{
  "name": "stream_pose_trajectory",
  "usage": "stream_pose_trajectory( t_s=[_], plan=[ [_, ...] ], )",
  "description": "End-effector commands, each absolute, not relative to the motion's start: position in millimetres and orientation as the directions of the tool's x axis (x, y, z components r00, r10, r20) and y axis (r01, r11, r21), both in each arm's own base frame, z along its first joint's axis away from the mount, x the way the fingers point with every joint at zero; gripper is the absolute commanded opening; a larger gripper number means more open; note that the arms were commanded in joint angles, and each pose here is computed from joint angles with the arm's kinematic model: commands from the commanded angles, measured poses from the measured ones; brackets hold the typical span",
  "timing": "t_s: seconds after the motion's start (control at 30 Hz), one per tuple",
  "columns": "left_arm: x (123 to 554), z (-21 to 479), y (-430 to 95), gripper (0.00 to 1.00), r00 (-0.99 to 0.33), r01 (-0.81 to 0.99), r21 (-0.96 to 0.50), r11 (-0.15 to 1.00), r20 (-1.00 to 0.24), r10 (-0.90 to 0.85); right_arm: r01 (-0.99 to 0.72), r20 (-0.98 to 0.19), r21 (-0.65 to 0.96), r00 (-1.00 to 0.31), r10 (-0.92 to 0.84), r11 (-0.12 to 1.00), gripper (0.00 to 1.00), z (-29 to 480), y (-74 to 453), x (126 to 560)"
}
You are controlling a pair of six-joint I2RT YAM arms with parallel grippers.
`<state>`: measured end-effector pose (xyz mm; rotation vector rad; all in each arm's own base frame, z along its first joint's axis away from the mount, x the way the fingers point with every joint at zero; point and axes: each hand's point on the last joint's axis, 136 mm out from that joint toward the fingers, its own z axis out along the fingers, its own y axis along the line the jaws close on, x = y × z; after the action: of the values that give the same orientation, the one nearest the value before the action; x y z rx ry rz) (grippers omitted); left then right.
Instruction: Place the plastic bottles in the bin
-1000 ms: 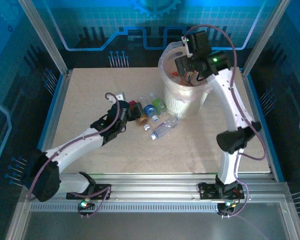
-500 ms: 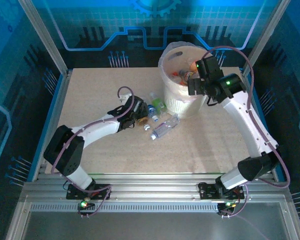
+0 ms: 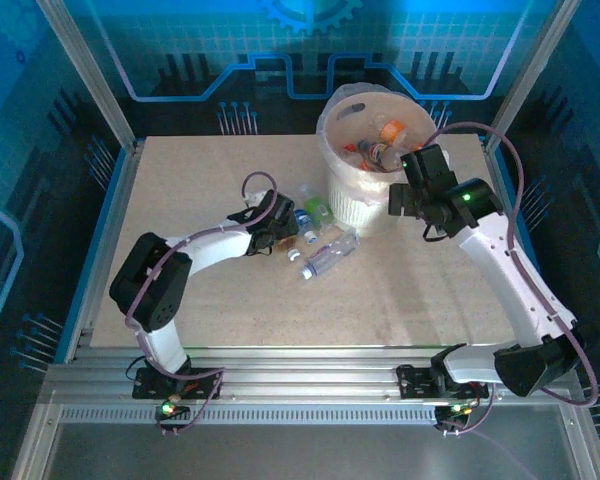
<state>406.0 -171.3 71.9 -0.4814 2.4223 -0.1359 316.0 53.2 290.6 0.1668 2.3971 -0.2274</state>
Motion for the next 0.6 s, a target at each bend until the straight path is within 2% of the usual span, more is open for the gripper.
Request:
stream_pose_trajectory(
  t_s=[0.0,0.57],
  plan=[
    [415.3,71.8,-175.3,0.99,-0.721,-0.304,-0.24,0.922,-0.575,-0.387,0.225,-0.705,-0.07,-0.7,0.111,0.972,1.0,299.8,47.7,312.5],
    [422.8,42.4,-168.0,0.97,-0.742,-0.323,-0.241,0.915,-0.536,-0.403,0.246,-0.758,0.008,-0.631,0.166,0.969,1.0,319.8,36.1,287.6]
  ],
)
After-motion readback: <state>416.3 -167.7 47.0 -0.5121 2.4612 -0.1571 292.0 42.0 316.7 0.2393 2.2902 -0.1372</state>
